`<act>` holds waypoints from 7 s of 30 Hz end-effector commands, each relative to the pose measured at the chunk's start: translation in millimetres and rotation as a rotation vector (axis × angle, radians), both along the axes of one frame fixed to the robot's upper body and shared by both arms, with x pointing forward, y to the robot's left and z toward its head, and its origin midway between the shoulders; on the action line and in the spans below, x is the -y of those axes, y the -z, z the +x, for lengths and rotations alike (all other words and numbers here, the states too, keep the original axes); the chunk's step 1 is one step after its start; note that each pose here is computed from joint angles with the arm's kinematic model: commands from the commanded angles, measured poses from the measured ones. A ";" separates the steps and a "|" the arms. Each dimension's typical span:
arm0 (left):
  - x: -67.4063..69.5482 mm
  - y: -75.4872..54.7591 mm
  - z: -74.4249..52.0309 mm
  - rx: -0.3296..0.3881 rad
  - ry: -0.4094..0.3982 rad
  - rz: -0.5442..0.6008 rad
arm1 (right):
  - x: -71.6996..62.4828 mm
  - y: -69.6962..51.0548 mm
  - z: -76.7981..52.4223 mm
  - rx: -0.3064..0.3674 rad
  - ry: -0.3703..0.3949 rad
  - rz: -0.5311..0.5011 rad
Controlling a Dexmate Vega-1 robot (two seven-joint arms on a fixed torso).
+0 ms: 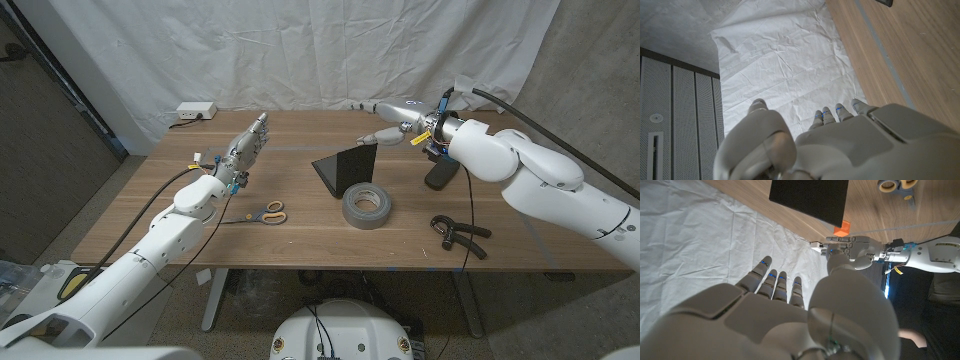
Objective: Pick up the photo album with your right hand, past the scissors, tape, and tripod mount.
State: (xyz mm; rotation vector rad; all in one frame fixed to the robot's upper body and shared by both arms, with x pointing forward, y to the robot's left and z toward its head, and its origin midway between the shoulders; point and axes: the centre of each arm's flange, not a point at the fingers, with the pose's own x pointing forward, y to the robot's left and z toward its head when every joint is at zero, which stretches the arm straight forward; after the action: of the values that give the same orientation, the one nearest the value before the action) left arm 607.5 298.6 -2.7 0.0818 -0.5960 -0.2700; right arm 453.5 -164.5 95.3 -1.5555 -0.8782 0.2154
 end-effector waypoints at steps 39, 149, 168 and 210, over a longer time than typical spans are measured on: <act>8.3 9.6 17.6 -0.043 0.024 -0.003 | -12.0 17.8 20.2 -0.014 0.165 -0.189; -8.8 23.2 28.8 -0.059 0.039 -0.020 | -46.0 32.8 51.5 -0.052 0.257 -0.302; -4.9 25.7 31.7 -0.067 0.050 -0.015 | -41.5 36.2 48.5 -0.028 0.261 -0.275; -2.5 30.2 30.3 -0.072 0.045 -0.026 | -37.9 38.8 48.5 0.014 0.216 -0.276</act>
State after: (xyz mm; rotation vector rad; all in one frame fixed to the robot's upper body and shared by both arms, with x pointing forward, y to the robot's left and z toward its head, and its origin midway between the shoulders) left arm 638.4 299.8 -31.5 0.0350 -0.5319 -0.3101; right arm 503.1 -126.3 56.1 -1.9178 -0.6659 0.1656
